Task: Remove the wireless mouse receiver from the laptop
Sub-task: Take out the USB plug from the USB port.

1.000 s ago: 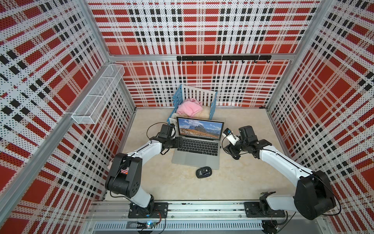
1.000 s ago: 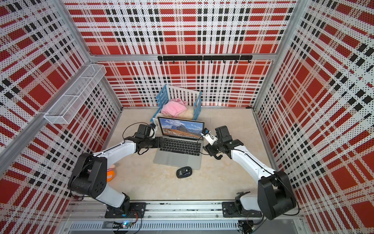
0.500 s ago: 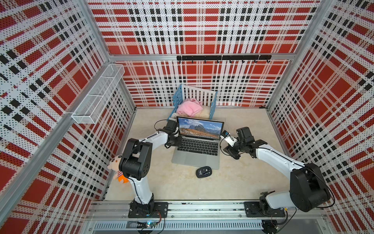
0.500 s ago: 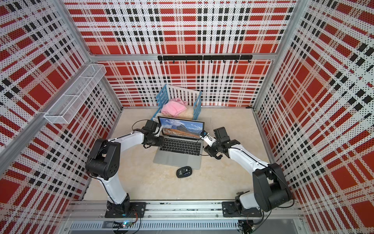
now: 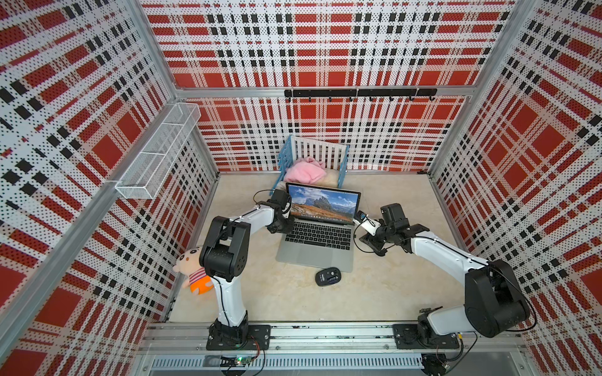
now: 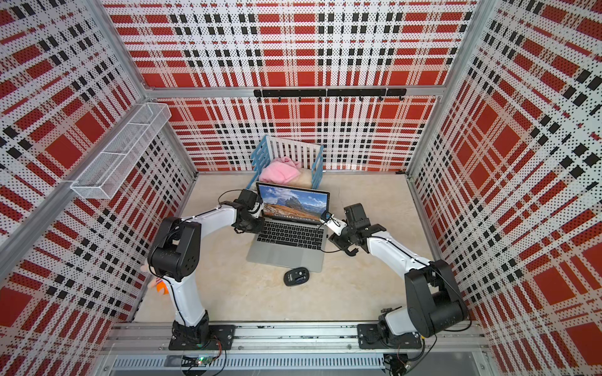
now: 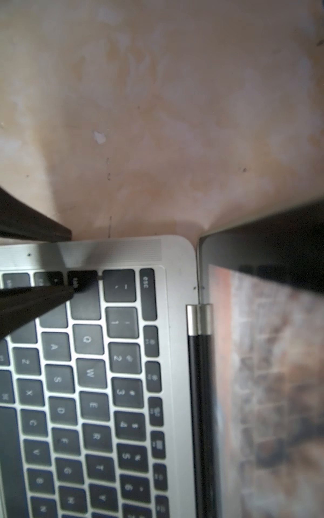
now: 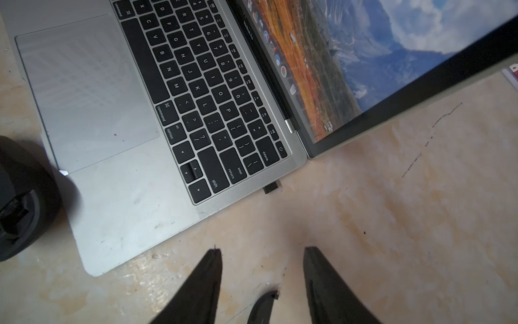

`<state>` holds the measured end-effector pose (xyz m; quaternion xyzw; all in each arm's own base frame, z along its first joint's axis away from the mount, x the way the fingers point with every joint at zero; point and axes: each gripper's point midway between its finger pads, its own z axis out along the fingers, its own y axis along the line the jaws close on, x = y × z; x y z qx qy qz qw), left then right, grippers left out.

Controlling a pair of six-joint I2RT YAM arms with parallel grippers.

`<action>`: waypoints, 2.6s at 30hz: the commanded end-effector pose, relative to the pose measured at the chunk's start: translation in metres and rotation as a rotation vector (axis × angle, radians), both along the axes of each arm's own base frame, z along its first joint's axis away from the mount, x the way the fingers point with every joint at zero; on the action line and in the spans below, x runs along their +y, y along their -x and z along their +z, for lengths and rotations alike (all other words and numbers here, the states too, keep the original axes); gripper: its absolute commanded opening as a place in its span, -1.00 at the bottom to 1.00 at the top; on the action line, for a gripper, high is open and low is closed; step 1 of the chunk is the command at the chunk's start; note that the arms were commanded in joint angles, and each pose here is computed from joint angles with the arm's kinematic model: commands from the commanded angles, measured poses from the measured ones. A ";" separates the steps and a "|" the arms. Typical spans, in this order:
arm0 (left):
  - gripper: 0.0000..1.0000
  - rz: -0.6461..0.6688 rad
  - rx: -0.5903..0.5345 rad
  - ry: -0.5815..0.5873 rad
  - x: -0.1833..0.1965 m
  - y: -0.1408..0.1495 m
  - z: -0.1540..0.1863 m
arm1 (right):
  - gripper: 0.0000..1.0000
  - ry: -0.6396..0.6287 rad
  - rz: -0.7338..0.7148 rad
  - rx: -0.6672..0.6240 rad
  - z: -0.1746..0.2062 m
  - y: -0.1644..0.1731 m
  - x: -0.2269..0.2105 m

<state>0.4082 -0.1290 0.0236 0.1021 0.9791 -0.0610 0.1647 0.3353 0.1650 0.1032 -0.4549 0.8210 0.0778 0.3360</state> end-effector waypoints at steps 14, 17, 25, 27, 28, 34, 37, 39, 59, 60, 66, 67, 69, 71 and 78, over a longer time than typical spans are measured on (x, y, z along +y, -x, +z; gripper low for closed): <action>-0.45 -0.044 0.143 -0.043 0.000 0.027 -0.045 | 0.09 0.167 0.193 0.031 -0.051 -0.019 -0.002; -0.47 -0.052 0.153 -0.052 -0.002 0.030 -0.049 | 0.08 0.192 0.224 0.037 -0.057 -0.029 0.000; -0.49 -0.053 0.165 -0.060 -0.002 0.033 -0.053 | 0.00 0.206 0.303 0.092 -0.070 -0.041 0.010; -0.49 -0.051 0.167 -0.059 -0.001 0.033 -0.053 | -0.04 0.206 0.335 0.108 -0.072 -0.038 0.012; -0.50 -0.051 0.169 -0.058 -0.001 0.033 -0.054 | -0.05 0.209 0.349 0.117 -0.074 -0.037 0.012; -0.51 -0.052 0.174 -0.056 -0.002 0.033 -0.055 | -0.06 0.234 0.352 0.174 -0.085 -0.039 0.010; -0.51 -0.053 0.175 -0.059 -0.001 0.034 -0.056 | -0.06 0.249 0.354 0.187 -0.091 -0.040 0.008; -0.51 -0.051 0.175 -0.061 -0.001 0.034 -0.056 | -0.06 0.258 0.354 0.190 -0.094 -0.042 0.007; -0.58 -0.054 0.199 -0.070 -0.001 0.038 -0.064 | -0.85 0.262 0.427 0.229 -0.113 -0.029 0.022; -0.58 -0.052 0.202 -0.076 0.000 0.038 -0.066 | -0.87 0.270 0.426 0.217 -0.112 -0.031 0.021; -0.58 -0.042 0.239 -0.178 0.014 0.048 -0.077 | -0.93 0.358 0.419 0.199 -0.107 -0.033 0.007; -0.58 -0.042 0.245 -0.187 0.014 0.049 -0.079 | -0.93 0.371 0.411 0.201 -0.106 -0.034 0.003; -0.58 -0.043 0.255 -0.208 0.016 0.052 -0.083 | -0.95 0.394 0.400 0.201 -0.105 -0.034 -0.001; -0.58 -0.043 0.259 -0.216 0.016 0.052 -0.084 | -0.95 0.390 0.393 0.206 -0.103 -0.033 -0.003; -0.59 -0.033 0.275 -0.227 0.022 0.056 -0.086 | -0.96 0.389 0.358 0.229 -0.102 -0.027 -0.015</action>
